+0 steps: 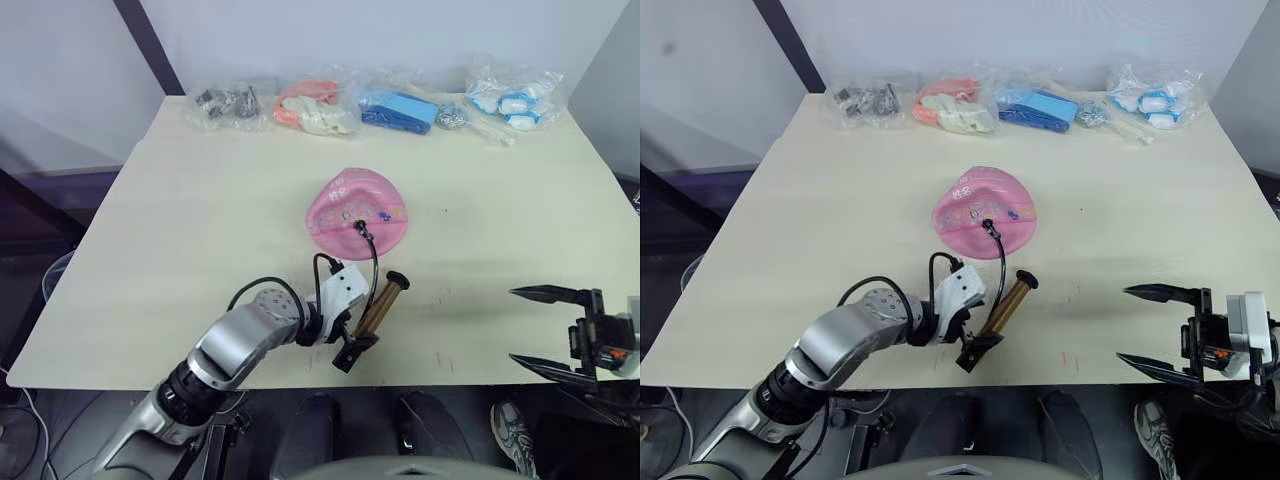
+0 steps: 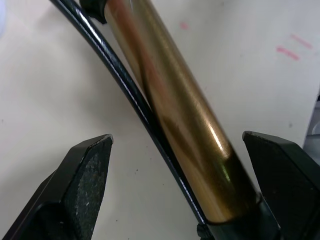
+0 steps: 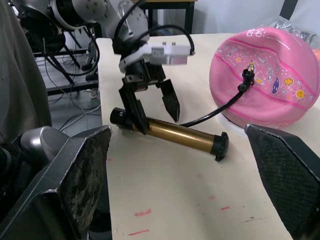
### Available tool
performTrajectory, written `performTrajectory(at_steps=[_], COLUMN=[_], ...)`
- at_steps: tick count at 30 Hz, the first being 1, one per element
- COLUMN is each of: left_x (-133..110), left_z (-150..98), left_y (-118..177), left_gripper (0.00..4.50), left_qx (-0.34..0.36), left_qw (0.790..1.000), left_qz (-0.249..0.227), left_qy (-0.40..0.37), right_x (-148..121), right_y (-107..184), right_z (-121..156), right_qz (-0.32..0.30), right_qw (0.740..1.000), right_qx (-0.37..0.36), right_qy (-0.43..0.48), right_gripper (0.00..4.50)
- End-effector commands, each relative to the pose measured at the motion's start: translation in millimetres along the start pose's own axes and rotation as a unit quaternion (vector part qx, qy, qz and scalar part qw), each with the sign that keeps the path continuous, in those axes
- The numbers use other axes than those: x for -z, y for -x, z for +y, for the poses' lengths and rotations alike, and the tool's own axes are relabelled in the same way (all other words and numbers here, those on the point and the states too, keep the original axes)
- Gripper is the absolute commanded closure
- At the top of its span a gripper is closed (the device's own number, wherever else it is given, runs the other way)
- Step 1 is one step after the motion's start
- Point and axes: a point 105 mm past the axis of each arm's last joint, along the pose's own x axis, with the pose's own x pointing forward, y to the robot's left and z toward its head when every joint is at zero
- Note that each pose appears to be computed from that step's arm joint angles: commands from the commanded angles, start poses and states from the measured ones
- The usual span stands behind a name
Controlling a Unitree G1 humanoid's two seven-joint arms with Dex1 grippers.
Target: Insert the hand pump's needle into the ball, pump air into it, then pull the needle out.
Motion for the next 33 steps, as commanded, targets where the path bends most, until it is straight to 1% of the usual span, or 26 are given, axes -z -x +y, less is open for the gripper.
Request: performTrajectory(at_steps=[1,3,4,5,6,9,10,11,15,18,19,21,23,24,26,28,31,33], left_x=[-1.2,-0.2,0.7,1.3,2.7,5.3,4.9,3.4,0.8,-8.1,-7.9,-16.6,-23.7,-25.7,-36.6,-43.5,-46.5,-52.2], left_z=[-3.3,-1.2,0.0,0.6,2.1,10.6,12.1,11.2,11.5,12.4,13.0,11.7,14.5,16.6,19.4,28.9,35.9,39.5], left_y=[-2.3,-2.6,-2.5,-2.5,-1.9,0.2,0.5,0.9,4.8,7.9,9.1,13.0,17.9,19.9,24.5,27.4,29.9,33.3], left_gripper=[0.06,0.06,0.6,0.9,1.35,2.94,3.36,3.45,3.45,3.45,3.45,3.45,3.45,3.45,3.45,3.45,3.45,3.45], left_qx=[-0.002,-0.008,-0.011,-0.013,-0.017,-0.034,-0.035,-0.026,-0.008,0.008,0.012,0.036,0.051,0.053,0.06,0.049,0.052,0.052], left_qw=[1.0,1.0,1.0,1.0,1.0,0.999,0.999,0.999,0.998,0.996,0.996,0.993,0.99,0.988,0.983,0.979,0.976,0.971], left_qz=[-0.002,0.0,0.001,0.002,0.005,0.012,0.011,0.008,0.002,-0.034,-0.037,-0.074,-0.106,-0.114,-0.154,-0.182,-0.2,-0.226], left_qy=[-0.001,-0.001,-0.002,-0.002,-0.004,-0.021,-0.024,-0.025,-0.063,-0.081,-0.078,-0.085,-0.084,-0.084,-0.081,-0.082,-0.064,-0.057], right_x=[-11.0,-10.2,-9.7,-9.4,-9.6,-10.5,-10.8,-10.8,-10.3,-14.2,-14.9,-16.6,-15.6,-15.5,-15.9,-18.4,-15.9,-19.2], right_y=[4.1,5.0,5.0,4.9,4.4,3.7,3.8,3.9,3.3,-2.9,-4.7,-10.2,-15.4,-17.5,-20.5,-27.7,-36.2,-47.0], right_z=[0.1,0.0,-0.2,-0.3,-1.1,-3.5,-4.1,-4.2,-3.7,-5.8,-5.8,-6.3,-10.4,-11.0,-13.7,-16.9,-24.8,-25.6], right_qz=[-0.004,-0.003,-0.002,-0.002,-0.003,-0.007,-0.008,-0.008,-0.008,-0.024,-0.027,-0.034,-0.036,-0.04,-0.052,-0.072,-0.075,-0.095], right_qw=[1.0,1.0,1.0,1.0,1.0,1.0,0.999,0.999,0.999,0.999,0.999,0.999,0.997,0.996,0.994,0.989,0.98,0.974], right_qx=[0.002,0.001,0.001,0.0,0.002,0.006,0.008,0.008,0.008,0.019,0.021,0.033,0.063,0.073,0.1,0.128,0.177,0.191], right_qy=[0.024,0.024,0.025,0.025,0.027,0.03,0.031,0.031,0.031,0.031,0.03,0.022,0.016,0.015,0.001,-0.012,-0.05,-0.077], right_gripper=[0.0,0.0,0.0,0.0,0.0,0.0,0.0,0.0,0.0,0.0,0.0,0.0,0.0,0.0,0.0,0.0,0.0,0.0])
